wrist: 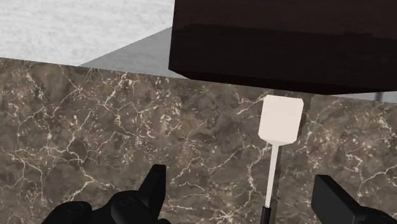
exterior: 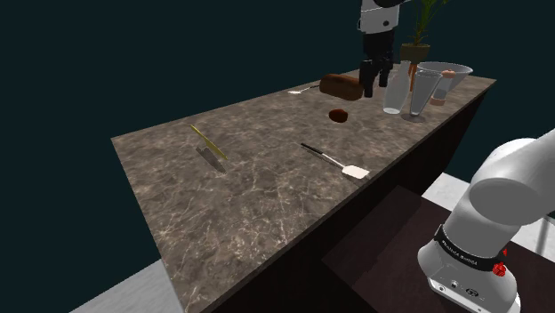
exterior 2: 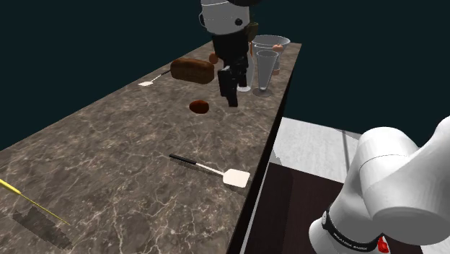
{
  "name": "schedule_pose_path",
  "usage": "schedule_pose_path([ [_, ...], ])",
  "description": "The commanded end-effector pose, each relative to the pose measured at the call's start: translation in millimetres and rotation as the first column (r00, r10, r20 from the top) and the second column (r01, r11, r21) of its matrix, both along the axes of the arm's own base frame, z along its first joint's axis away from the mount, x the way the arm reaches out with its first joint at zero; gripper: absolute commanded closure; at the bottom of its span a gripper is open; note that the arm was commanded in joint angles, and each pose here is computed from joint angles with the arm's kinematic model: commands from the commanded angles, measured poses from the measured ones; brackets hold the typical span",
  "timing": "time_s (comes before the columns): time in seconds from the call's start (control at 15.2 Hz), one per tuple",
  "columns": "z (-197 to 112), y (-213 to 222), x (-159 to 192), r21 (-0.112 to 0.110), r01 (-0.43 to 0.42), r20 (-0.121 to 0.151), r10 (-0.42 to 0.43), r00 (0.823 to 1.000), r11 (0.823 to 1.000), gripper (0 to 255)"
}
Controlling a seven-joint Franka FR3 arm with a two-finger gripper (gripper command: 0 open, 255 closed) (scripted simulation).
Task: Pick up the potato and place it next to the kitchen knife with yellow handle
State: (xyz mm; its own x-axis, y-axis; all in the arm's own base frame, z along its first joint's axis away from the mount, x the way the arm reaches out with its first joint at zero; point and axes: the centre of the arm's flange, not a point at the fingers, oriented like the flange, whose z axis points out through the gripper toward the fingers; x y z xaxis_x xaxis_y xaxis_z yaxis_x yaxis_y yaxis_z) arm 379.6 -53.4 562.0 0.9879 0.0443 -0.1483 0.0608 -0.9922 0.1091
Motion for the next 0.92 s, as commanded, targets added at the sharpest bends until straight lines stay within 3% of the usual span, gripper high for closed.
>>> schedule_pose_path([
  [0.0, -11, -14, 19, -0.004, -0.003, -0.009, 0.003, 1.0, 1.0, 0],
  [0.86, -88, -104, 150, -0.026, -0.02, -0.069, 0.018, 0.997, 0.999, 0],
])
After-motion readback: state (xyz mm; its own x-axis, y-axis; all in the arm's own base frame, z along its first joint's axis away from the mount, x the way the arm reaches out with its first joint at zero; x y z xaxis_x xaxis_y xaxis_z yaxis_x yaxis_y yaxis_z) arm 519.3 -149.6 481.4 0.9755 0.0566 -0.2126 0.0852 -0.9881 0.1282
